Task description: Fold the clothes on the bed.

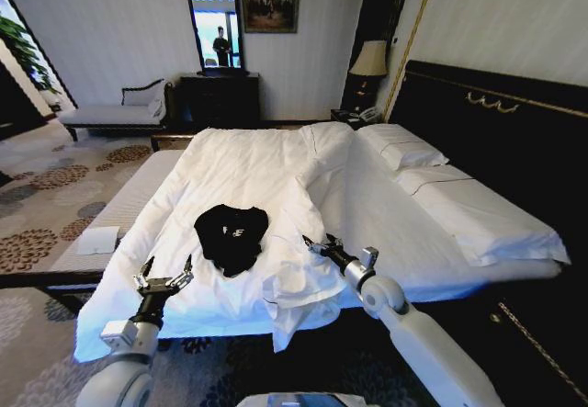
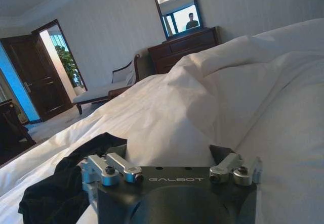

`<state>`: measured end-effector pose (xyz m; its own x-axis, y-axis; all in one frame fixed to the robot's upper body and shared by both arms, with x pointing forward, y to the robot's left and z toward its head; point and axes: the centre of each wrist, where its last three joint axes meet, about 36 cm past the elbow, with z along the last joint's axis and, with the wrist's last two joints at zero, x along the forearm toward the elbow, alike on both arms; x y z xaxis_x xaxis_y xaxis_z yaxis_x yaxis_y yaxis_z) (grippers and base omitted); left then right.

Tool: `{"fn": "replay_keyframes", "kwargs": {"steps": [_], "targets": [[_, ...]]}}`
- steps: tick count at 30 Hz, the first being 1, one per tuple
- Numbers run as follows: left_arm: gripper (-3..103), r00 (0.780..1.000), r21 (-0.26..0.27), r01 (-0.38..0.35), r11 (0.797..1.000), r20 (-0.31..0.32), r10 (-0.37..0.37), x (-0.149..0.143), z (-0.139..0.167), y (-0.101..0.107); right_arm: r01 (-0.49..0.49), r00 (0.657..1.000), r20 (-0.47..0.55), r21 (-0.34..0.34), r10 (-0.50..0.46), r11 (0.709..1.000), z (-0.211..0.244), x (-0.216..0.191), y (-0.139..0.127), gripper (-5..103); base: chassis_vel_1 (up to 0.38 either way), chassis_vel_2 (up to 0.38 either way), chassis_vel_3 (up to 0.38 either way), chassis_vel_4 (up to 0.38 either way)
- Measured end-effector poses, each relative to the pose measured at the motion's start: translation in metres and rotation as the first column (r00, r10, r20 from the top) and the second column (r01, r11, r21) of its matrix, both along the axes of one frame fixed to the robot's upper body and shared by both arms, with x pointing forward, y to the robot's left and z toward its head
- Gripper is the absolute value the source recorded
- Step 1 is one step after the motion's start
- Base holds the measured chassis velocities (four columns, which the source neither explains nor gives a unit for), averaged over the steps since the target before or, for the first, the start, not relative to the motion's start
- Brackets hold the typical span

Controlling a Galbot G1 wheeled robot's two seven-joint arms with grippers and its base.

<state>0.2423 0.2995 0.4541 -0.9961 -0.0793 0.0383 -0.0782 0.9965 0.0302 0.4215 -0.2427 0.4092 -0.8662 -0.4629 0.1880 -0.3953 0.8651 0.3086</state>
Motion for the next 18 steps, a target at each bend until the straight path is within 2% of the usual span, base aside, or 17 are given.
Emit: {"fn": "replay_keyframes", "kwargs": {"steps": [3,5,6,7,9,13,14,16,18], "targets": [[100,1.0,0.0,0.001,1.0,0.0,-0.001,0.0003,0.0001,0.0,-0.001,1.0,-0.001,0.002,0.001,1.0,-0.0001,-0.0011,0.0004,77,0.0,0.0,0.0,0.0],[100,1.0,0.0,0.001,1.0,0.0,-0.001,0.0003,0.0001,0.0,-0.001,1.0,0.0,0.003,0.001,1.0,0.0,-0.0013,0.0005,77,0.0,0.0,0.0,0.0],[100,1.0,0.0,0.0,1.0,0.0,0.0,0.0002,0.0001,0.0001,-0.001,1.0,0.0,0.004,0.001,1.0,0.0001,-0.0016,0.0007,65,0.0,0.0,0.0,0.0],[100,1.0,0.0,0.0,1.0,0.0,0.0,0.0002,0.0001,0.0003,-0.001,1.0,0.0,0.004,0.001,1.0,0.0001,-0.0016,0.001,60,0.0,0.0,0.0,0.0],[100,1.0,0.0,-0.001,1.0,0.0,0.001,0.0003,0.0,0.0006,-0.002,1.0,0.0,0.006,0.002,1.0,0.0,-0.0017,0.0015,60,0.0,0.0,0.0,0.0],[100,1.0,-0.002,-0.004,1.0,-0.002,0.004,-0.0001,-0.0005,0.001,-0.004,1.0,0.004,0.009,0.004,1.0,0.0011,-0.0013,0.0032,38,0.0,0.0,0.0,0.0],[100,1.0,-0.002,-0.004,1.0,-0.002,0.004,-0.0001,-0.0005,0.001,-0.004,1.0,0.004,0.009,0.004,1.0,0.0011,-0.0013,0.0032,38,0.0,0.0,0.0,0.0],[100,1.0,-0.004,-0.005,1.0,-0.001,0.005,-0.0004,-0.0008,0.0009,-0.005,1.0,0.007,0.009,0.005,1.0,0.0019,-0.0016,0.0037,27,0.0,0.0,0.0,0.0],[100,1.0,-0.004,-0.006,1.0,-0.001,0.006,-0.0005,-0.0009,0.0009,-0.004,1.0,0.007,0.009,0.004,1.0,0.002,-0.0017,0.0038,27,0.0,0.0,0.0,0.0]]}}
